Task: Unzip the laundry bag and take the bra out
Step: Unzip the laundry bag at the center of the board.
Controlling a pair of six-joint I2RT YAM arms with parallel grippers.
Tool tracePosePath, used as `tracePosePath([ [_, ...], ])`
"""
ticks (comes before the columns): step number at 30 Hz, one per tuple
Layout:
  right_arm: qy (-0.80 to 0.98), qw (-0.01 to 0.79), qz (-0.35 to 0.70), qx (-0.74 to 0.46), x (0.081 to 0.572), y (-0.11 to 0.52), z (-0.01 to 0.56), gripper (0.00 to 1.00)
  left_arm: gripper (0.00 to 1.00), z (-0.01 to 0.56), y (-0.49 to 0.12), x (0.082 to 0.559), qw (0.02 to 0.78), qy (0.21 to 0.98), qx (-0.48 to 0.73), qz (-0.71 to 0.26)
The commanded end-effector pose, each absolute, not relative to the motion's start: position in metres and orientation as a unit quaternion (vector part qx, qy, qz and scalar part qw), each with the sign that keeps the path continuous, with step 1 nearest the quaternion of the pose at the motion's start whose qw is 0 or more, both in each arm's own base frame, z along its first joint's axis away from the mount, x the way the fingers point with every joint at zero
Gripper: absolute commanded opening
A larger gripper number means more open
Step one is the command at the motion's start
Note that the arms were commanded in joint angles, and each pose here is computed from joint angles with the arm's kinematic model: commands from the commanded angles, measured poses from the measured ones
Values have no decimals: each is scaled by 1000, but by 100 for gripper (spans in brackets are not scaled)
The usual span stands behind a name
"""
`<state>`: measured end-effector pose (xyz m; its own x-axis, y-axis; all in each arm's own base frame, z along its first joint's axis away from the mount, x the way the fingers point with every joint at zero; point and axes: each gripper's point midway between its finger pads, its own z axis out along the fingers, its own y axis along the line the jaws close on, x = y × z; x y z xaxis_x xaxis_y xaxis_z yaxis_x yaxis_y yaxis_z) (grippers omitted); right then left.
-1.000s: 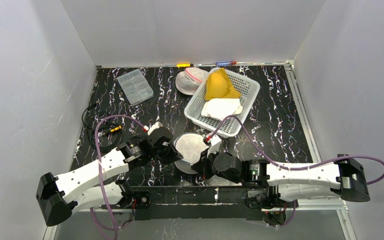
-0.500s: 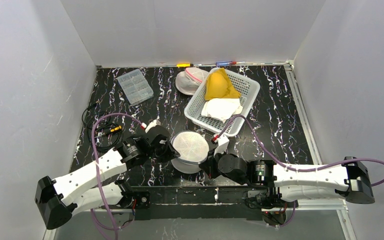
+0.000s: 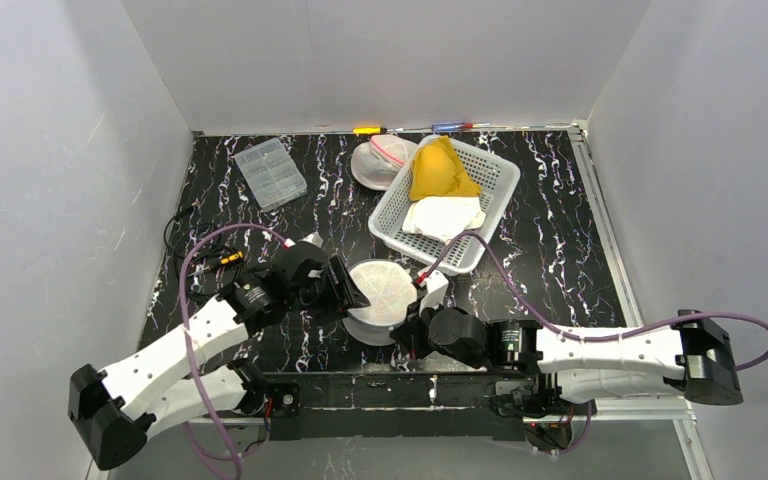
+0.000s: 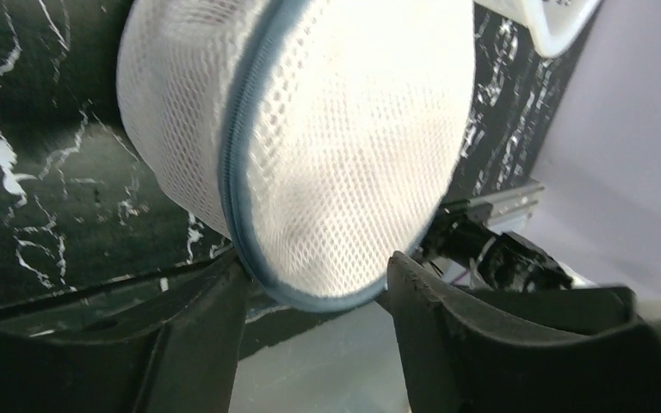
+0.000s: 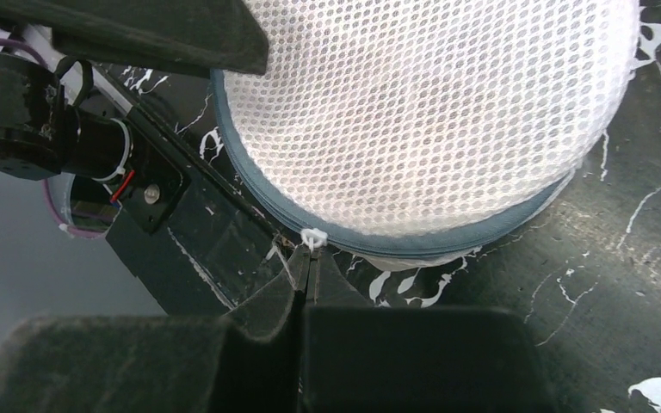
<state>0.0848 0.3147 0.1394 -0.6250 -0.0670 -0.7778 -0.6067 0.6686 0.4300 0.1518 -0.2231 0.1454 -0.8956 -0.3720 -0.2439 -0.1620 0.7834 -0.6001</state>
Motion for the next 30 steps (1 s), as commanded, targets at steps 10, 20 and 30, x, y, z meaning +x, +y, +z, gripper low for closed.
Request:
tracePosePath([
  [10,796,380,415,-223,77,365,164,1,63,162,-232,98,127,928,-125,-328],
  [20,781,383,437,-228,74,374,177,1,63,141,-222,108,146,928,-169,-297],
  [30,772,376,462,-222,68,369,186,1,53,132,-222,134,189,917,-221,-274],
])
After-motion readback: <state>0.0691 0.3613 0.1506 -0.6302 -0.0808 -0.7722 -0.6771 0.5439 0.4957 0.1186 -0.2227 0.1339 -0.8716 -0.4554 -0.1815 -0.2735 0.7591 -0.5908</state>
